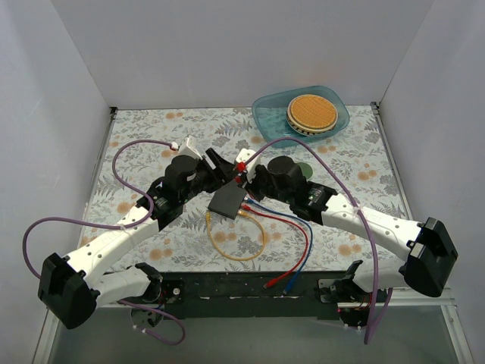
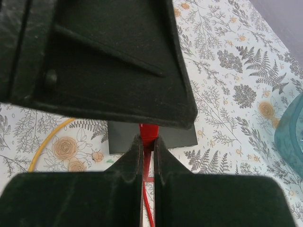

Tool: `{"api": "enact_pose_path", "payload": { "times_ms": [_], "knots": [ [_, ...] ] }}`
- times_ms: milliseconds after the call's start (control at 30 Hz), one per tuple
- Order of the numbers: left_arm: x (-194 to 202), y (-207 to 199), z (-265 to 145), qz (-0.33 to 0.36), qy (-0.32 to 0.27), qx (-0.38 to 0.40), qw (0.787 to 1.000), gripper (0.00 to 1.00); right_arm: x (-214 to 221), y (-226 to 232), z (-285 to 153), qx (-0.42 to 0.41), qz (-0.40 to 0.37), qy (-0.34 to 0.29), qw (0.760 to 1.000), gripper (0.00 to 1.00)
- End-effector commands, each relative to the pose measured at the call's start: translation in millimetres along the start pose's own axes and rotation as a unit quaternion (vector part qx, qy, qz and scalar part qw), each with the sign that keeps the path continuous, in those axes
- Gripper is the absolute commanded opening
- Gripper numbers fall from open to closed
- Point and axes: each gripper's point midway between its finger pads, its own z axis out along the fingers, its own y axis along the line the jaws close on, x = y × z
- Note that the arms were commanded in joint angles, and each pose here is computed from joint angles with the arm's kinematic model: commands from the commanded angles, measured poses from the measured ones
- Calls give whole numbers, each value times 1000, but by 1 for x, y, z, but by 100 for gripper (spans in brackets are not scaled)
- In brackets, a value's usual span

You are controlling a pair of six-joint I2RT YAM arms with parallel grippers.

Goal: Insert the plug into the switch port

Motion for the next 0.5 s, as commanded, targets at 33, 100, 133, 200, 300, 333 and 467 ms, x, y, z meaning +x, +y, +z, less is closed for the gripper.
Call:
{"api": "enact_pose_path", "payload": {
  "times_ms": [33,100,133,200,300,333,467],
  "knots": [
    [-25,13,-9,47,-47,-48,997,84,3,-16,-5,27,-2,-2,1000,1],
    [-36,28,-13,51,-65,-84,993,91,16,-21,-6,28,7,13,999,1],
    [-38,32,-15,57,-69,-91,992,98,19,-23,-7,29,10,16,999,1],
    [-43,45,-18,57,-74,-104,990,98,28,-30,-8,36,20,23,999,1],
    [-48,62,-15,59,-70,-115,989,98,51,-35,-6,31,32,51,998,1],
    [-44,65,-12,67,-53,-108,990,98,60,-36,-3,30,37,64,997,1],
    [-42,91,2,84,-32,-115,989,98,93,-44,1,22,65,112,991,1]
  ]
}}
